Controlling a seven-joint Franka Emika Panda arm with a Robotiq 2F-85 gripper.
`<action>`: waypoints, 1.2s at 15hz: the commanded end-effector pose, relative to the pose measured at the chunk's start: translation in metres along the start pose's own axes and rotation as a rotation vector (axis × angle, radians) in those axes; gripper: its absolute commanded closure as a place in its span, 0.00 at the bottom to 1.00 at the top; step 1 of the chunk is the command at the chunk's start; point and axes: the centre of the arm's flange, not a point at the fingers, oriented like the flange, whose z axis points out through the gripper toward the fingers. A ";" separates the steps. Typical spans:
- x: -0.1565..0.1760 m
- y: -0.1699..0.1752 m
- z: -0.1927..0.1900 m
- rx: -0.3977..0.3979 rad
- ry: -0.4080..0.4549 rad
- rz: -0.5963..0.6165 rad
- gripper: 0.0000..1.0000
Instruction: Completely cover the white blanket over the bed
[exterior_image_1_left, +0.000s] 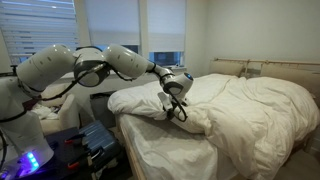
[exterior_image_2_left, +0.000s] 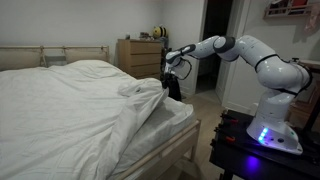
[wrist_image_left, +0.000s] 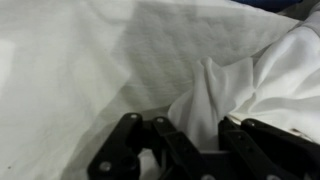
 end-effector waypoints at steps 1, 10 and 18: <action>-0.071 -0.010 -0.033 -0.114 -0.044 0.078 0.98; -0.106 -0.060 -0.051 -0.166 -0.045 0.181 0.98; -0.139 -0.078 -0.064 -0.174 -0.041 0.111 0.98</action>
